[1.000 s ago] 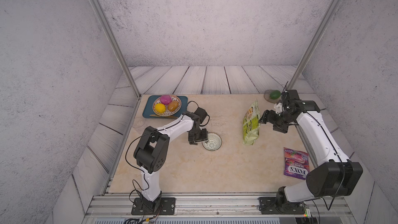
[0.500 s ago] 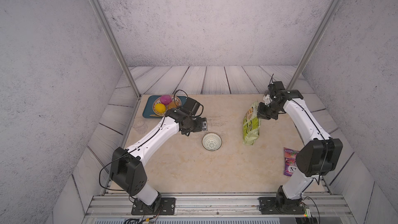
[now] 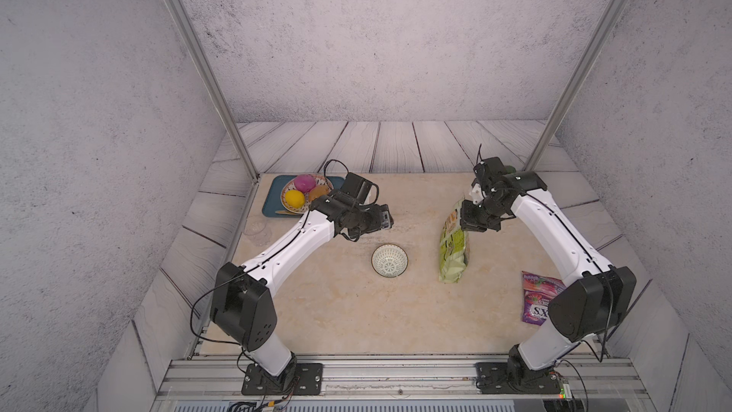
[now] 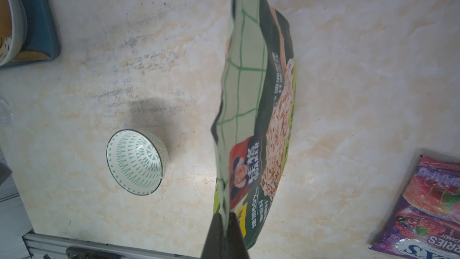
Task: Pour the oats into the breakfast bowl
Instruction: Move the oats bag to the center of the board.
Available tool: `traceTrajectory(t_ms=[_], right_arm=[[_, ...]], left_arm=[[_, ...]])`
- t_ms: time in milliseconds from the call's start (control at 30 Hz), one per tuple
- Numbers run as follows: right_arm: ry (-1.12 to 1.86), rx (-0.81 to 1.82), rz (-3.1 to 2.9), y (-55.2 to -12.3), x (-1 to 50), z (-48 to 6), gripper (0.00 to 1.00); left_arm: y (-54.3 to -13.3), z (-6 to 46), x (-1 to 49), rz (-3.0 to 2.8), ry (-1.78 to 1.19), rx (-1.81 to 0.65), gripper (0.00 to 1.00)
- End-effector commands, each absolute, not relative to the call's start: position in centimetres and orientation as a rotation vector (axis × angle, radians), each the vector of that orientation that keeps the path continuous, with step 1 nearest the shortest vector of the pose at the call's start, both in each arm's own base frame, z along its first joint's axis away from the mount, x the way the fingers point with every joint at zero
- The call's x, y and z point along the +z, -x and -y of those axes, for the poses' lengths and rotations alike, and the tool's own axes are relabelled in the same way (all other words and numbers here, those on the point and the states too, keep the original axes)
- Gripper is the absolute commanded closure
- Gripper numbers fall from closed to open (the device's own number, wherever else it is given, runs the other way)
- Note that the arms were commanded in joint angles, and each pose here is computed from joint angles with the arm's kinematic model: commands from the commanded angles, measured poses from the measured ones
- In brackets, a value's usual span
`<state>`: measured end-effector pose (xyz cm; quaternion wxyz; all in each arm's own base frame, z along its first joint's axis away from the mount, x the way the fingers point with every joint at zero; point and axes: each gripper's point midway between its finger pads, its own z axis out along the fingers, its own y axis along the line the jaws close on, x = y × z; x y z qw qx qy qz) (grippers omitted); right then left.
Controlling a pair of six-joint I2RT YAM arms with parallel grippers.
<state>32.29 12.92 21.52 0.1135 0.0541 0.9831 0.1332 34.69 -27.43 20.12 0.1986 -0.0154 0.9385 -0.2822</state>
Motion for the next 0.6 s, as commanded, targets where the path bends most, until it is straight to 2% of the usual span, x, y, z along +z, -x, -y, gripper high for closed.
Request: traceTrajectory(t_ms=[0,100,200,300,400,567], right_arm=[[-0.185,0.492,-2.838,-31.2,23.2,-13.9,0.98],[-0.191,0.443,-2.820,-30.9,23.8,-13.1,0.75],[-0.197,0.436,-2.784,-30.4,25.1,-12.4,0.65],[-0.274,0.502,-2.764,-29.5,25.4,-11.6,0.63],[-0.409,0.668,-2.720,-28.8,25.1,-10.7,0.67],[-0.513,0.906,-2.580,-28.5,24.3,-10.9,0.67]], left_arm=[[-35.4,29.4,20.9,-2.600,0.074,-0.926,0.16],[-35.6,30.0,20.9,-2.605,0.073,-0.945,0.21],[-35.3,30.6,20.7,-2.616,0.050,-0.960,0.26],[-34.7,31.6,20.3,-2.637,0.015,-0.973,0.31],[-34.1,32.6,20.1,-2.647,-0.036,-0.977,0.38],[-33.0,34.9,19.9,-2.668,-0.160,-0.993,0.41]])
